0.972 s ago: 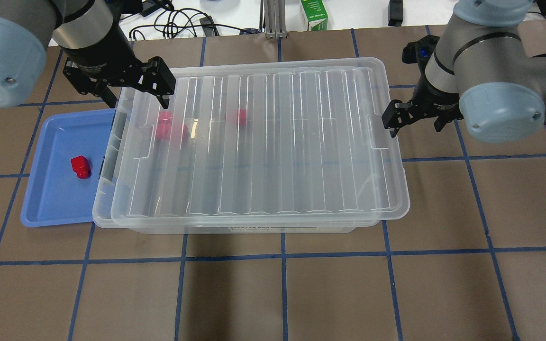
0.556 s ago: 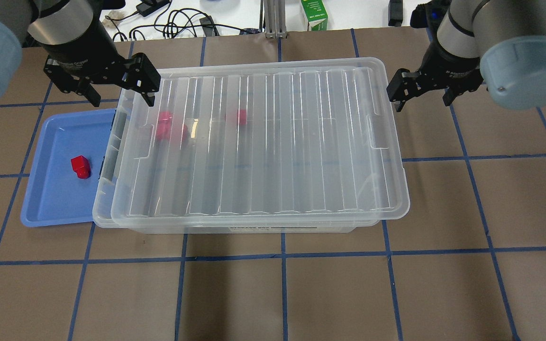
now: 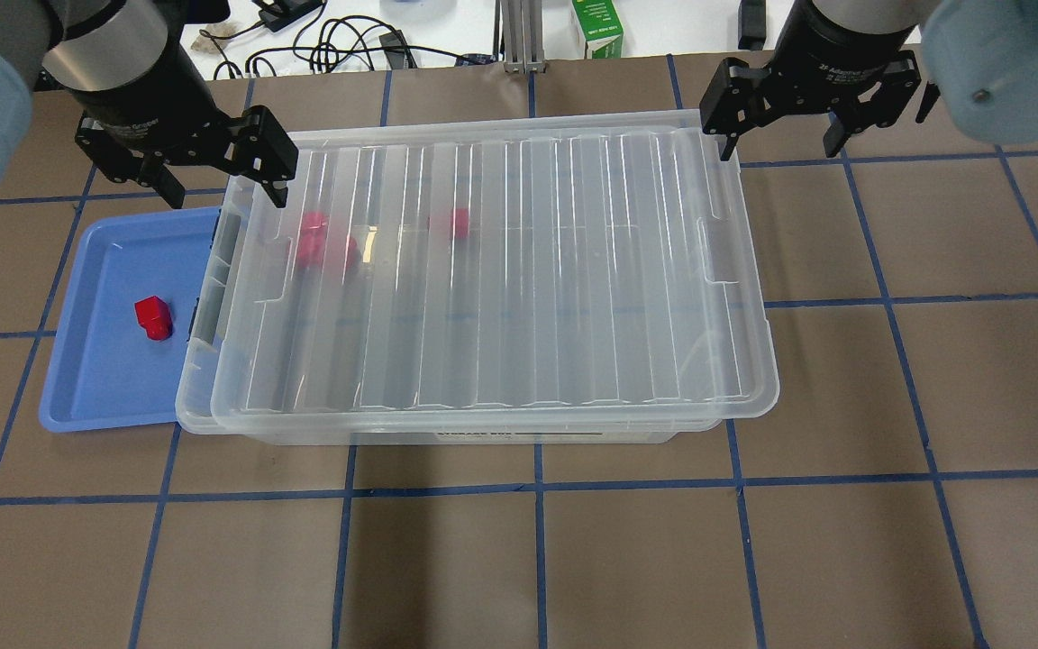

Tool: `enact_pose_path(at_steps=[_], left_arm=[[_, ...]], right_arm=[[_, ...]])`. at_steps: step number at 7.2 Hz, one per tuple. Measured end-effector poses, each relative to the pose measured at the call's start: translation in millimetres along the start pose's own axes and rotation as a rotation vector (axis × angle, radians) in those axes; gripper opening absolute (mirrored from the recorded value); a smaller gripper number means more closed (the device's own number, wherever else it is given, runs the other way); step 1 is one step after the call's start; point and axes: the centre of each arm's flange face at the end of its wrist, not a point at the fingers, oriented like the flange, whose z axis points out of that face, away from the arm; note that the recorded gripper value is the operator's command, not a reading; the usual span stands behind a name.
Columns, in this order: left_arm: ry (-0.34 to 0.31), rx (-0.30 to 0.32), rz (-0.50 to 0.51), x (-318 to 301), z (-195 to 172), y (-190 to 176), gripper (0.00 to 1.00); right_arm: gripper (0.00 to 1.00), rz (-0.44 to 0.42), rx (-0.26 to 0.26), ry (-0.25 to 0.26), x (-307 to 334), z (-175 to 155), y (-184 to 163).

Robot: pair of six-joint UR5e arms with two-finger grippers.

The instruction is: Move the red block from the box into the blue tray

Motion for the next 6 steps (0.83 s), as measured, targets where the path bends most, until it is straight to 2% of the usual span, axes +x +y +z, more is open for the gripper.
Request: enact_pose_path(at_steps=[6], left_arm=[[0.002,0.005,0.004,2.2,-2.8,2.6,1.0]], right_arm=[[1.0,0.014,0.003,-0.005,-1.2,-1.4,1.2]])
